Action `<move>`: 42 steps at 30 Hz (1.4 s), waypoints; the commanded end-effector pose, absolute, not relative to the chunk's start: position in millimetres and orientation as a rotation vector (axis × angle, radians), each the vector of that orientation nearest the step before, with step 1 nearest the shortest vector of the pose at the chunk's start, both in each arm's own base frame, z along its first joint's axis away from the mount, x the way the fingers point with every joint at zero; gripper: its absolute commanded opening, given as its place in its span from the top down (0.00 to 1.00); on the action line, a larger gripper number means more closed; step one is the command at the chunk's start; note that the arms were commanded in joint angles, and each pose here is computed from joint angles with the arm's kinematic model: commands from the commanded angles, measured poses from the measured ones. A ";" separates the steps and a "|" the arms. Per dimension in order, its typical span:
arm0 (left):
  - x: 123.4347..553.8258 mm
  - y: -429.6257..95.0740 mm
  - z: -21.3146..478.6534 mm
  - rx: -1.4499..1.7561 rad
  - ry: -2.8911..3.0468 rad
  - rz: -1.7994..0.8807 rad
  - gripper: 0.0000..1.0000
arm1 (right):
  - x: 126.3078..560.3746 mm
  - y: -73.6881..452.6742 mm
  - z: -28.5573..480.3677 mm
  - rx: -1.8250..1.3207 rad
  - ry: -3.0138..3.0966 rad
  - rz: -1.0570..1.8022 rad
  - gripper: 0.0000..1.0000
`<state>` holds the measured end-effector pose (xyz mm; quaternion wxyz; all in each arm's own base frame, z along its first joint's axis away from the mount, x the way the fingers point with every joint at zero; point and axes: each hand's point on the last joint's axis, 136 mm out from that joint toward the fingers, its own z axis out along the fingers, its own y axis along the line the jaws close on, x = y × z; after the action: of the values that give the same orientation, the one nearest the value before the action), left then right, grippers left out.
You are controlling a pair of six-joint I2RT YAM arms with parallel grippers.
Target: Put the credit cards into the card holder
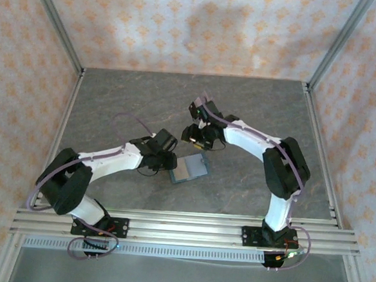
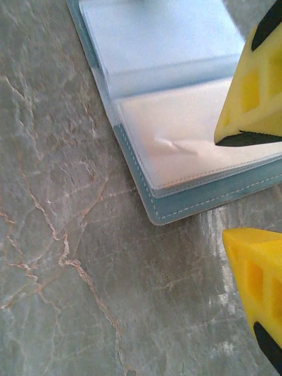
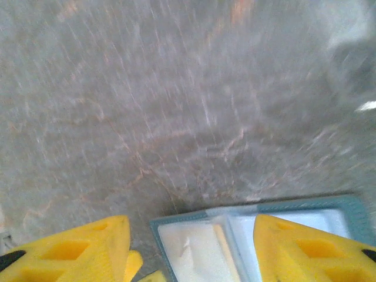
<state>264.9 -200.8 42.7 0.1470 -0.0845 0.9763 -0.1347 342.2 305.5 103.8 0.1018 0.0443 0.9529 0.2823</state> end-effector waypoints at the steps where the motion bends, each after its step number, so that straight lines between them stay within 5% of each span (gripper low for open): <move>1: 267.7 -198.6 36.9 -0.215 2.821 -0.344 0.59 | 359.8 267.3 134.9 0.105 2.753 0.594 0.44; 13: 254.1 -184.1 4.9 -0.226 2.871 -0.251 0.63 | 419.8 212.9 148.9 -0.014 2.728 0.036 0.72; 42: 247.0 -181.0 -8.2 -0.248 2.891 -0.245 0.65 | 452.6 215.1 106.6 -0.148 2.859 -0.013 0.75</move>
<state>261.2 -195.1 15.5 0.1382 -0.0788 0.9804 -0.1159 456.5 215.1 108.0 0.1529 -0.0414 0.9874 -0.0016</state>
